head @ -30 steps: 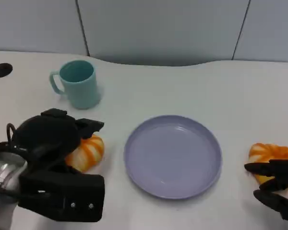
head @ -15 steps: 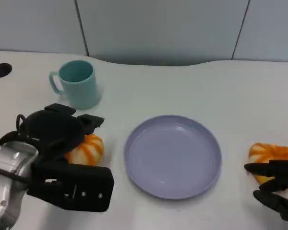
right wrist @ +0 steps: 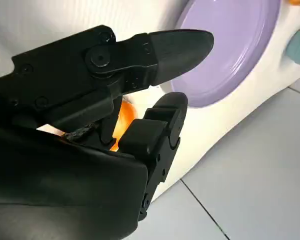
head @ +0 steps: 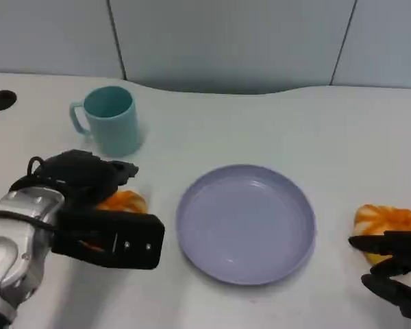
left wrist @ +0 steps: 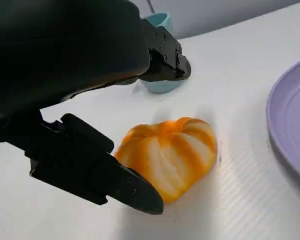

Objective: Grasp the bread from the table and place it into the plate.

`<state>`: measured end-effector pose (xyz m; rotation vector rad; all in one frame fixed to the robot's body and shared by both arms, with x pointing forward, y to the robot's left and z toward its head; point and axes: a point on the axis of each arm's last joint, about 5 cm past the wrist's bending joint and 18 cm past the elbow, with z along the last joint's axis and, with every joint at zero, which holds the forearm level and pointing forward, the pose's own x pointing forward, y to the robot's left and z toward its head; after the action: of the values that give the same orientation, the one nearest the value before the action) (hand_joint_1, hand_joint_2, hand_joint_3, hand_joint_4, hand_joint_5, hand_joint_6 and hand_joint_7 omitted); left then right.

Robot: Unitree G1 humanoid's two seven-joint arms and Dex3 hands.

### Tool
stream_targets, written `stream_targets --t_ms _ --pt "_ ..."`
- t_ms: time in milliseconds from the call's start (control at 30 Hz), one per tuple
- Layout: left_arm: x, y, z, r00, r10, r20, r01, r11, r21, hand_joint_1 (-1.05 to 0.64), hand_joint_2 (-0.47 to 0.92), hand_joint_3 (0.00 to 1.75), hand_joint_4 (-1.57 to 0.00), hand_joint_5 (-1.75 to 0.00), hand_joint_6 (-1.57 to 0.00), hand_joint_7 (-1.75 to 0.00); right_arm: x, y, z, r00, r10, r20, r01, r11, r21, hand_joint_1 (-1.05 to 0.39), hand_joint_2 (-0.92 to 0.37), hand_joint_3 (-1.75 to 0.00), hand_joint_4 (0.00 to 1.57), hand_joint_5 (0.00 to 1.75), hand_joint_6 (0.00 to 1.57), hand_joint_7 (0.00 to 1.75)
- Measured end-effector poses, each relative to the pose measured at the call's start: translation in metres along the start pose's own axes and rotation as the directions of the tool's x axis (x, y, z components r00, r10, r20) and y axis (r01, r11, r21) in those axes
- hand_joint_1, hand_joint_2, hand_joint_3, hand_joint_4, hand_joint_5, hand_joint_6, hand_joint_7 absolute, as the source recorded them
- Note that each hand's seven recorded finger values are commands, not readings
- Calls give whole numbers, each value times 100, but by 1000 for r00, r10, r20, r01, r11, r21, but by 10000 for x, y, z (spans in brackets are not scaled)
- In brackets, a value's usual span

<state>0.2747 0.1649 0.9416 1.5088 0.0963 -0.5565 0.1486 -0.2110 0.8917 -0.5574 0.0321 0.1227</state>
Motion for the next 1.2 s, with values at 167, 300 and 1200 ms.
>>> stream_targets --t_ms 167,300,1200 --pt "132 -28 -22 1000 -25 -10 24 999 -23 -61 72 1 0 -17 -17 0 -3 -1 3 1000 -2 4 2 1000 1 -26 -92 -27 73 69 89 0" --pt "225 -90 -40 997 -74 -20 74 996 -44 -62 73 1 -2 -16 -18 0 -14 0 3 1000 -2 3 2 1000 0 -25 -92 -28 71 68 88 0" --pt "561 -201 -38 977 -209 -49 207 978 -31 -50 86 2 -7 -12 -23 -2 -42 -13 21 1000 -7 16 7 1000 -3 -26 -92 -32 66 62 84 0"
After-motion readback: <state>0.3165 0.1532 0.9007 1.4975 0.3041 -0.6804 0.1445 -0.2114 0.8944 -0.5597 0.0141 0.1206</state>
